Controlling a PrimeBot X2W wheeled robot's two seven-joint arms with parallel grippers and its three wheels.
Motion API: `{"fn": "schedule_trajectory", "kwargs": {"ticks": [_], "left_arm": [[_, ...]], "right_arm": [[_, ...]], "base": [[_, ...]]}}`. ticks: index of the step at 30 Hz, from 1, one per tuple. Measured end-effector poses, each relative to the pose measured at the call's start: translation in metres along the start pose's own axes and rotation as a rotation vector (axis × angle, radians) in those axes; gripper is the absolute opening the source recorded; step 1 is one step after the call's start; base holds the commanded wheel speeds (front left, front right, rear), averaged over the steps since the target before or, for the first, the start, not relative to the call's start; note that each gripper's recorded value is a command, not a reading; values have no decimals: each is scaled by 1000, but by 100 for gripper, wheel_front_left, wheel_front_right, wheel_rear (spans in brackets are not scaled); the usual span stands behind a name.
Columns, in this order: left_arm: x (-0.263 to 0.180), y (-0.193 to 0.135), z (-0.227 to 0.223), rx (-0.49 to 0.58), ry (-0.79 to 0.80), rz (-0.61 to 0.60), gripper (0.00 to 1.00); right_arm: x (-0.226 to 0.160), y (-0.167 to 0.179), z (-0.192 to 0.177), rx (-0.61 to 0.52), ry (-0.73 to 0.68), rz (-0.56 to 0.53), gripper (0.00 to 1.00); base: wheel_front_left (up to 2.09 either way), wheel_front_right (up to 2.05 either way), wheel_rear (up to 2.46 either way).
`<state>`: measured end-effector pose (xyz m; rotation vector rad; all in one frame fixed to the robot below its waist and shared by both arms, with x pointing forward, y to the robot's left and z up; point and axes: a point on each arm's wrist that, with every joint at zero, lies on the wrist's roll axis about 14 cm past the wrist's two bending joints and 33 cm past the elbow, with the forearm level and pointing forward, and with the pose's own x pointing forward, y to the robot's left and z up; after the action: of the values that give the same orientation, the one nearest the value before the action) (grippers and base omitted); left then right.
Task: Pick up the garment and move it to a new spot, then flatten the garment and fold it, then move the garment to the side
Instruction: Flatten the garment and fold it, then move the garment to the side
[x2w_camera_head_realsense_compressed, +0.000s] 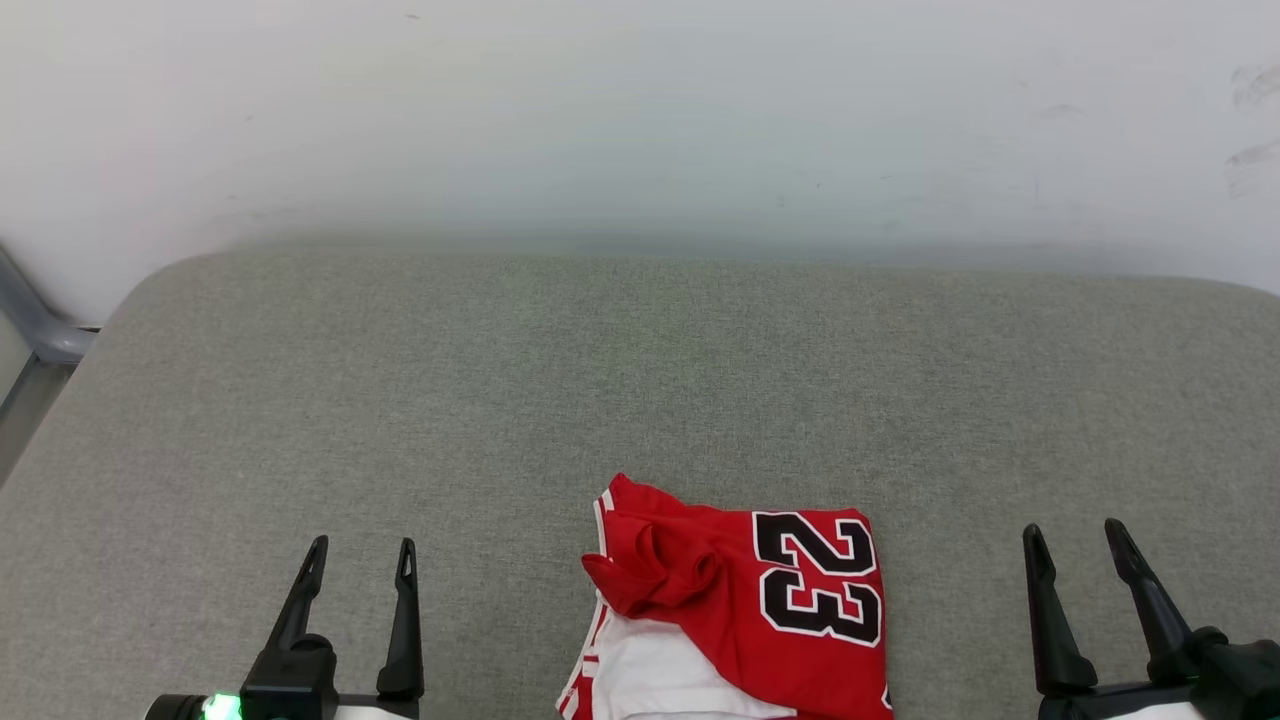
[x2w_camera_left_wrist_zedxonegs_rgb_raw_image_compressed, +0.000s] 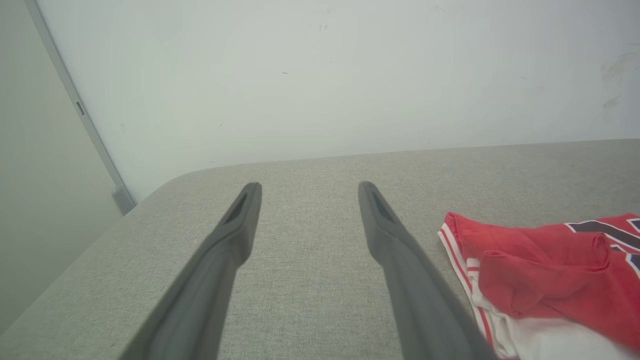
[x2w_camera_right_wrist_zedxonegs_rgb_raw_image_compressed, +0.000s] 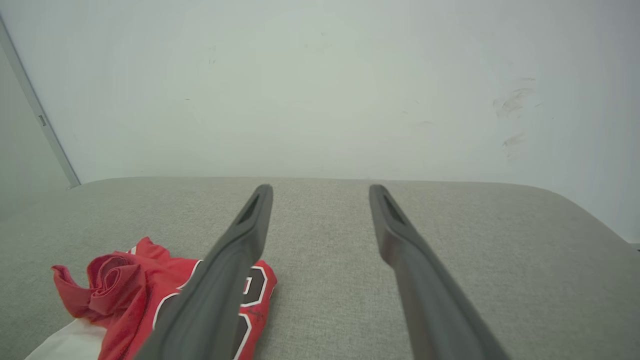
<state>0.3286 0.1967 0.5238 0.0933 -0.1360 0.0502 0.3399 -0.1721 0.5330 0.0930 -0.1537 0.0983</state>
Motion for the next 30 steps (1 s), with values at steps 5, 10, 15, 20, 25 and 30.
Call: {"fn": "schedule_trajectory", "kwargs": {"ticks": [5, 10, 15, 20, 25, 30], "left_arm": [[0, -1, 0, -1, 1, -2, 100], [0, -1, -1, -1, 3, -3, 100], [-1, 0, -2, 0, 8, 1, 100], [-1, 0, -4, -2, 13, 3, 100], [-2, 2, -6, -3, 20, 11, 100], [0, 4, -7, -4, 24, 18, 100]], "right_arm": [[-1, 1, -3, 4, 15, 1, 100], [-1, 1, -6, 5, 29, 0, 100], [0, 1, -7, 7, 38, 2, 100], [17, -1, 11, -5, 1, 15, 100], [46, 4, 36, -39, -3, 86, 100], [65, 31, 35, -73, 143, 223, 100]], "base": [[0, 0, 0], [0, 0, 0], [0, 0, 0], [0, 0, 0], [0, 0, 0], [0, 0, 0]]}}
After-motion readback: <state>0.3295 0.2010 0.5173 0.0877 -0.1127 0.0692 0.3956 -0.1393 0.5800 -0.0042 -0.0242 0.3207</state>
